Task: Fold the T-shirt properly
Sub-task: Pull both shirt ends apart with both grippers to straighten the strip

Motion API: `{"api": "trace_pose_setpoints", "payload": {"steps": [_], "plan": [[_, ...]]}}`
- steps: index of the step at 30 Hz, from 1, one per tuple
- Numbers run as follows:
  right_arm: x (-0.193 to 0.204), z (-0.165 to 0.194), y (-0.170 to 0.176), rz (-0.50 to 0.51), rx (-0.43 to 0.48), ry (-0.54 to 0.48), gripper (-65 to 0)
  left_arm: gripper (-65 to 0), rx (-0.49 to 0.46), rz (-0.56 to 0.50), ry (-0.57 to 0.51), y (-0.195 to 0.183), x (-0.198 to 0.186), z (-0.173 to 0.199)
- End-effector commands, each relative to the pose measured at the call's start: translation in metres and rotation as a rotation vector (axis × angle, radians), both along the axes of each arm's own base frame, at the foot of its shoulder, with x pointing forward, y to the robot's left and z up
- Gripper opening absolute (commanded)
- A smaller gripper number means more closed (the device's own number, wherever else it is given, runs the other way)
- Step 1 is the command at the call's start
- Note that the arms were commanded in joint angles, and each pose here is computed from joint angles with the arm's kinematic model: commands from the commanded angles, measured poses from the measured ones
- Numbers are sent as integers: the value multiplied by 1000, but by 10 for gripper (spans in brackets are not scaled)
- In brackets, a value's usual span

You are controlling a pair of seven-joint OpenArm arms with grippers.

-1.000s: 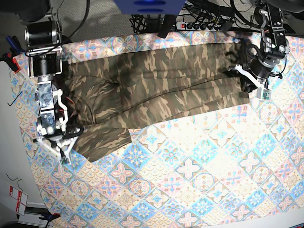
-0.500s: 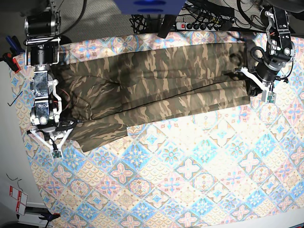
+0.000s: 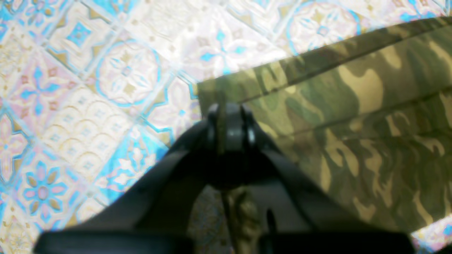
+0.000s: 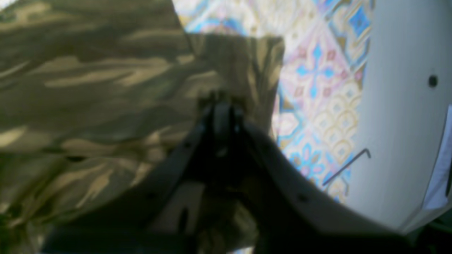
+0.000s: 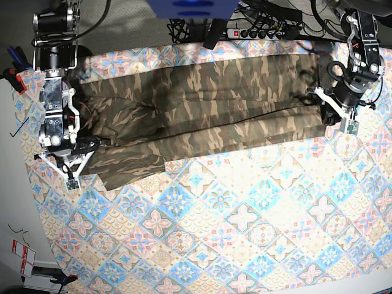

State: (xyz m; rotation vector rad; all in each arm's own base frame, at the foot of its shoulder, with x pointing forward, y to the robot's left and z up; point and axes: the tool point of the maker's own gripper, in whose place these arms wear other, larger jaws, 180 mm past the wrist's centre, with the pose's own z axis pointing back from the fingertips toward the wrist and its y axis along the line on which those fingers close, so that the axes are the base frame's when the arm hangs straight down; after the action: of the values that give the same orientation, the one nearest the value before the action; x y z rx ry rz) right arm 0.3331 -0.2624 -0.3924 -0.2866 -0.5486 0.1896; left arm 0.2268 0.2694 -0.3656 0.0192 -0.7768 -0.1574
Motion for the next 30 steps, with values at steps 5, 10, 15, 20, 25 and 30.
{"api": "trace_pose_setpoints", "payload": {"steps": [5,10,15,20,25,30], "plan": [[2,18,-20,-41,-26,-58,-646,-650,26,-9,-32,4,6,11],[-14,14,-32,-80,-27,-46,-646,-650,25,-10,-19,4,1,7],[-29,6,-39,-102,-29,-21,-646,-650,26,-10,-19,4,1,7],[-39,-1,-37,-98,-27,-2,-646,-650,33,-14,-20,6,2,8],[-50,-4,-34,-88,-30,11,-646,-650,51,-24,-19,10,3,11],[-54,-10,-24,-89,-4,20,-646,-650,51,-22,-17,10,3,10]]}}
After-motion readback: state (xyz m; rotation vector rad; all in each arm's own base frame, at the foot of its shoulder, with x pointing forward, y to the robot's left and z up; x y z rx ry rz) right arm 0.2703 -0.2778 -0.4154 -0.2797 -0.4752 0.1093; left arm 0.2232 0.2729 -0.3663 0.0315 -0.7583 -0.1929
